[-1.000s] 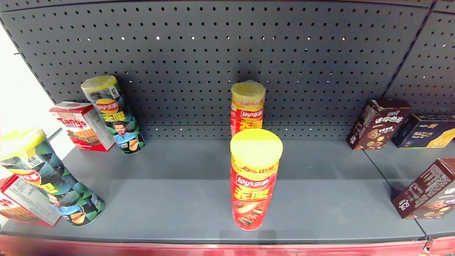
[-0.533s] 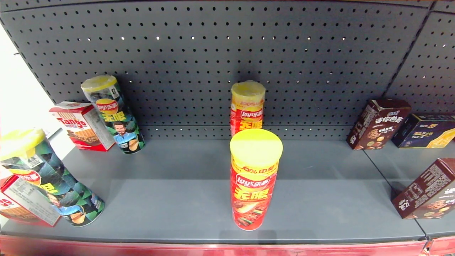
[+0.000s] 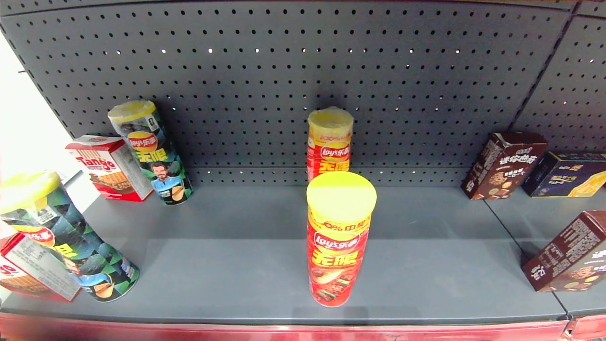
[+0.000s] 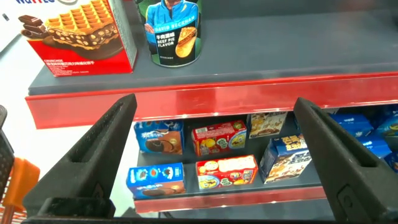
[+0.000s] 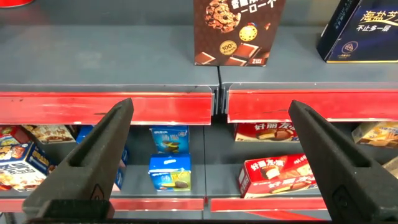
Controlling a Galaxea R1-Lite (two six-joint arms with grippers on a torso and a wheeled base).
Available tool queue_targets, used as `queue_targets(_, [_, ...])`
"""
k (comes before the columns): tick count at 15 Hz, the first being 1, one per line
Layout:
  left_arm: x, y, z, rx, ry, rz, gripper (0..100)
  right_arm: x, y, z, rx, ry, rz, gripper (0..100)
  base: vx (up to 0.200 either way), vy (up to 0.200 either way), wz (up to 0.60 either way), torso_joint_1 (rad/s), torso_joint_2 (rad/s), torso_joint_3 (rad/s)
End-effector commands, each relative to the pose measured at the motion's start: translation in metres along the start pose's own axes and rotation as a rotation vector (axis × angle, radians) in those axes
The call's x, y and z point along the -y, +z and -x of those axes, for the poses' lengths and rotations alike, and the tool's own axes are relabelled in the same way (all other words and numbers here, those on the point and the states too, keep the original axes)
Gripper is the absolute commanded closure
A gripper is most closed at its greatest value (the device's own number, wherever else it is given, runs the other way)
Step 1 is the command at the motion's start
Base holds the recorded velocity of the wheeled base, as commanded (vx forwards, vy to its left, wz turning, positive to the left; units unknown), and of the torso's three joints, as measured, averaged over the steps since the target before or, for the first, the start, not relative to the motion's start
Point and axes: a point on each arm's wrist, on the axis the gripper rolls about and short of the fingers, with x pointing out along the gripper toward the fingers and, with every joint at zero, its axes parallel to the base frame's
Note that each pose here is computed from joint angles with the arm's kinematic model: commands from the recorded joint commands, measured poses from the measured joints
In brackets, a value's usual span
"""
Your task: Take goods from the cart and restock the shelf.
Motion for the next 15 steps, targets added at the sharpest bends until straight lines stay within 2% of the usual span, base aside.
queue_targets(1, [0.0,0.0,0.0,0.001,0.0,0.0,0,0.0,0.0001,-0.0001,-0.001,0.0,0.0,0,0.0,0.0,0.0,0.0,0.0,0.0])
queue_targets(15, [0.0,0.0,0.0,0.001,0.0,0.0,0,0.0,0.0001,-0.0001,-0.001,0.0,0.002,0,0.0,0.0,0.0,0.0,0.0,0.0])
